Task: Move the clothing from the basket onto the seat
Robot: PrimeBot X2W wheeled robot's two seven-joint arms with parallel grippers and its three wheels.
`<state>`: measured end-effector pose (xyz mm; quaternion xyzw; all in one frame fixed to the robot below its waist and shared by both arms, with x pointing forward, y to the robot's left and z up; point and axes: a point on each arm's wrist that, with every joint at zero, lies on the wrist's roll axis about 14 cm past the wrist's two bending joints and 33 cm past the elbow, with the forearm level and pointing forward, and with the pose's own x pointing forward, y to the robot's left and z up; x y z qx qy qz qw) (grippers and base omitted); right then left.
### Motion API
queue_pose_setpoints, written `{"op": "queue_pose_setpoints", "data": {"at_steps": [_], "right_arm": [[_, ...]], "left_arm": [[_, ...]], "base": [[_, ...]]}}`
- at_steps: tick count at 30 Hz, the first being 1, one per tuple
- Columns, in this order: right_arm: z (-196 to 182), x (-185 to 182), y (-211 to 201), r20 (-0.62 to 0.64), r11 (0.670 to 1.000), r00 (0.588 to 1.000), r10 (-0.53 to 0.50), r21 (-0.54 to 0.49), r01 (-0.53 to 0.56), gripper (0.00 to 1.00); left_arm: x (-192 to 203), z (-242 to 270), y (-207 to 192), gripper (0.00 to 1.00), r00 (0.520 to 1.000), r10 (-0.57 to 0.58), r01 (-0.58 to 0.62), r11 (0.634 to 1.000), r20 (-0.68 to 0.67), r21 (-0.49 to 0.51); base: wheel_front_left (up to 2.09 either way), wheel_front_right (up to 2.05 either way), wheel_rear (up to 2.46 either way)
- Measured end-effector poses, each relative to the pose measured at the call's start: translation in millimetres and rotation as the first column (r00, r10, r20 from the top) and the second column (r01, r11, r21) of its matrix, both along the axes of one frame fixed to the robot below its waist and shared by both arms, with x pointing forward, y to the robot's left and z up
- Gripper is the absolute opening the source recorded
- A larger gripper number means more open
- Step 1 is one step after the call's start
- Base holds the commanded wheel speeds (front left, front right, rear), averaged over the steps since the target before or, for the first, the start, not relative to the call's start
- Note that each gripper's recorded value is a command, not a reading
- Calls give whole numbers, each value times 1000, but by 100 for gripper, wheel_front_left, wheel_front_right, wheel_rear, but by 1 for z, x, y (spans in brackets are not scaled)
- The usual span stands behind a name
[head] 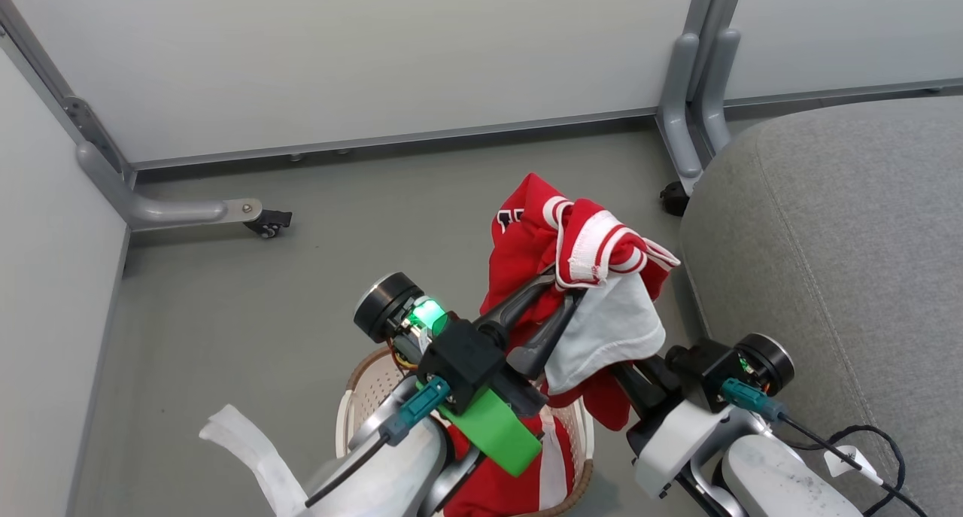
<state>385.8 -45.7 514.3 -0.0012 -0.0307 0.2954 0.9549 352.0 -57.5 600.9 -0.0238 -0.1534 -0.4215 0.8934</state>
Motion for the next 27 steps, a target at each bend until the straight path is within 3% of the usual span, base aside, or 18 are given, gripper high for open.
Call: {"op": "queue_pose_setpoints", "data": {"at_steps": [6,7,9,11,27], "right_arm": [[2,0,2,0,1000,1000,-1,17,1,0],[3,0,2,1,1000,1000,-2,23,2,0],[5,0,1,4,1000,1000,-7,30,7,0],[6,-1,0,4,999,1000,-13,36,12,0],[17,-6,-11,27,995,998,-65,84,62,0]], "left_arm": [[2,-4,2,0,1000,4,-4,1000,-13,4],[2,-4,2,6,1000,6,-6,1000,-13,3],[3,-4,3,40,1000,10,-10,1000,-21,-1],[4,-4,3,100,1000,14,-14,1000,-26,-2],[2,-4,2,100,999,24,-24,1000,-23,4]], "base": [[0,0,0],[0,0,0],[0,0,0],[0,0,0],[0,0,0]]}}
